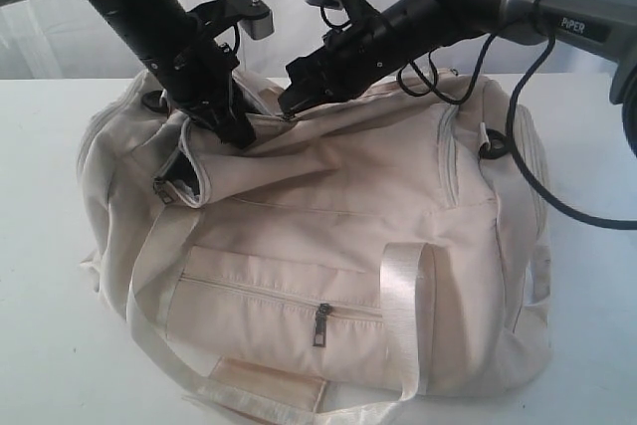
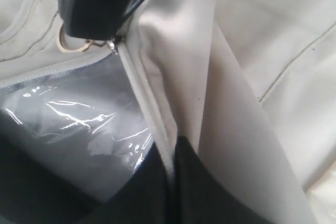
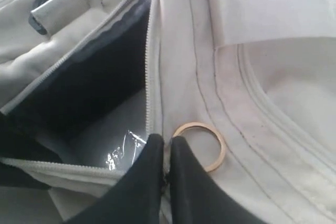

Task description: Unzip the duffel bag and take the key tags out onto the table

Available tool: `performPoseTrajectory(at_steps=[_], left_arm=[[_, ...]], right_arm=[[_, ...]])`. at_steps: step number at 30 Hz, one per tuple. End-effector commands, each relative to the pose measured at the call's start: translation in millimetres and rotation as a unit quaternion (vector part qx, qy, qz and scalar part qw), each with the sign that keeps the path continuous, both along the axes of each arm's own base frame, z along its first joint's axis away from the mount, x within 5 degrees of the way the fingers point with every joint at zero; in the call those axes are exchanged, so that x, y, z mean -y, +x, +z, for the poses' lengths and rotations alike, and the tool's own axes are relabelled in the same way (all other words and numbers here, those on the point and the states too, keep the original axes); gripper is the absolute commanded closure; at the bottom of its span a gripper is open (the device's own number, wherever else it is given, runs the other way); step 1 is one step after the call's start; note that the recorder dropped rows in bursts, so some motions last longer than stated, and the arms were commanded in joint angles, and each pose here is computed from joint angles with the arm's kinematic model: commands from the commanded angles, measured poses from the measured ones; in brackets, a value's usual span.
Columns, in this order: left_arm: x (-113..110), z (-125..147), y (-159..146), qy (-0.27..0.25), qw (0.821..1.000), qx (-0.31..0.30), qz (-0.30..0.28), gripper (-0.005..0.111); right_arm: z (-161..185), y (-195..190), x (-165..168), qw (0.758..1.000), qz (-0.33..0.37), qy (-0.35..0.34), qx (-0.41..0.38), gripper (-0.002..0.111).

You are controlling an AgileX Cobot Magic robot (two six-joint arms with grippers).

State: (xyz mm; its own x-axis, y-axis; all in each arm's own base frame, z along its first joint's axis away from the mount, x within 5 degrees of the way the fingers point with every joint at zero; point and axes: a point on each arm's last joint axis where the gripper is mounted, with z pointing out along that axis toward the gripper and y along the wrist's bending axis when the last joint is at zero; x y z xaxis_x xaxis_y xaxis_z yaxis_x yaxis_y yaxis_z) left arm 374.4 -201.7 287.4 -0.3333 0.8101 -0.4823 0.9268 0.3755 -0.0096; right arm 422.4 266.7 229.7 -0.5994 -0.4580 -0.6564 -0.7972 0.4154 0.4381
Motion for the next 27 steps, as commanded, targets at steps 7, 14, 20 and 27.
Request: performPoseTrajectory(at_steps=[7,14,20,27], left_arm=[[0,4,-4,-0.009,1.0,-0.015,0.008,0.107],[-1,5,-4,-0.009,1.0,-0.016,0.012,0.107],[-1,7,-4,-0.011,1.0,-0.012,0.013,0.107],[-4,25,-10,-0.018,1.0,0.013,0.014,0.107]], right_arm=[[5,13,24,0.999,-0.042,-0.03,0.015,0.108],[10,24,42,0.996,-0.076,-0.029,0.029,0.108],[8,29,50,0.994,-0.094,-0.043,0.034,0.108],[9,26,50,0.996,-0.078,-0.031,0.018,0.108]])
